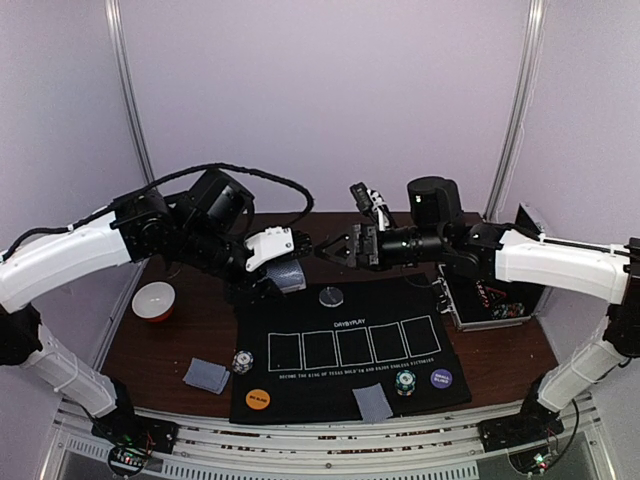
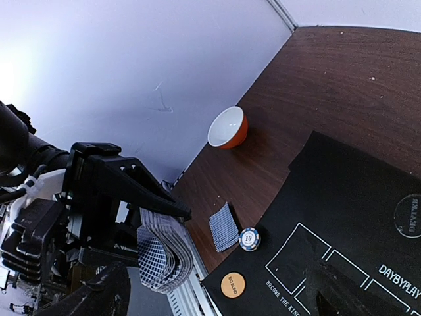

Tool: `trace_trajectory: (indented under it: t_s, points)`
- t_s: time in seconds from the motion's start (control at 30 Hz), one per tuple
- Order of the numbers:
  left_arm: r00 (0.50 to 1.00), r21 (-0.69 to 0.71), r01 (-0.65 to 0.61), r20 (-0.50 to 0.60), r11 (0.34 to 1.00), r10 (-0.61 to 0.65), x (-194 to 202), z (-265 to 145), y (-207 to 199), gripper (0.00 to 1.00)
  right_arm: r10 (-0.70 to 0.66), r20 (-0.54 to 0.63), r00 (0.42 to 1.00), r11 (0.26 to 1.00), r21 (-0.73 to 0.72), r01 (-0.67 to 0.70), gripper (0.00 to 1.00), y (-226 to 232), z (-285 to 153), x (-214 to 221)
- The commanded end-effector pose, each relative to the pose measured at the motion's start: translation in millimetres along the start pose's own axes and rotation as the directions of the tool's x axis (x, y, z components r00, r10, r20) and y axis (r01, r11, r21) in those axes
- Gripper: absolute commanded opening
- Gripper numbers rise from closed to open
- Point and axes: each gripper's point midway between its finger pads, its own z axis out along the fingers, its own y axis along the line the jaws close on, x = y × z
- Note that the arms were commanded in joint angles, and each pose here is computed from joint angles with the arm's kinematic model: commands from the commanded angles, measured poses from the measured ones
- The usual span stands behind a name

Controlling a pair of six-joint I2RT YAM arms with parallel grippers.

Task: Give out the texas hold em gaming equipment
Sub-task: Pick up the poker card from the face-down deck piles.

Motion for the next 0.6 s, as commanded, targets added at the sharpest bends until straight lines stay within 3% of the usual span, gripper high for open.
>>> trace_trajectory:
  t_s: [0.0, 0.33, 0.57]
  points:
    - [0.998, -0.014, -0.025, 0.052, 1.0, 0.026, -20, -1, 6, 0.49, -0.038, -0.009, 0.999, 0.991, -0.13, 0.037, 0.94, 26, 11, -3]
    - [0.999, -0.02, -0.029, 0.041, 0.999, 0.03, -21, 4, 9, 0.49, -0.059, -0.079, 0.995, 0.988, -0.149, 0.047, 0.94, 23, 48, 17]
    - [0.999, -0.019, -0.032, 0.044, 0.999, 0.032, -21, 4, 8, 0.48, -0.081, -0.133, 0.988, 0.995, -0.067, 0.073, 0.9, 7, 63, 23]
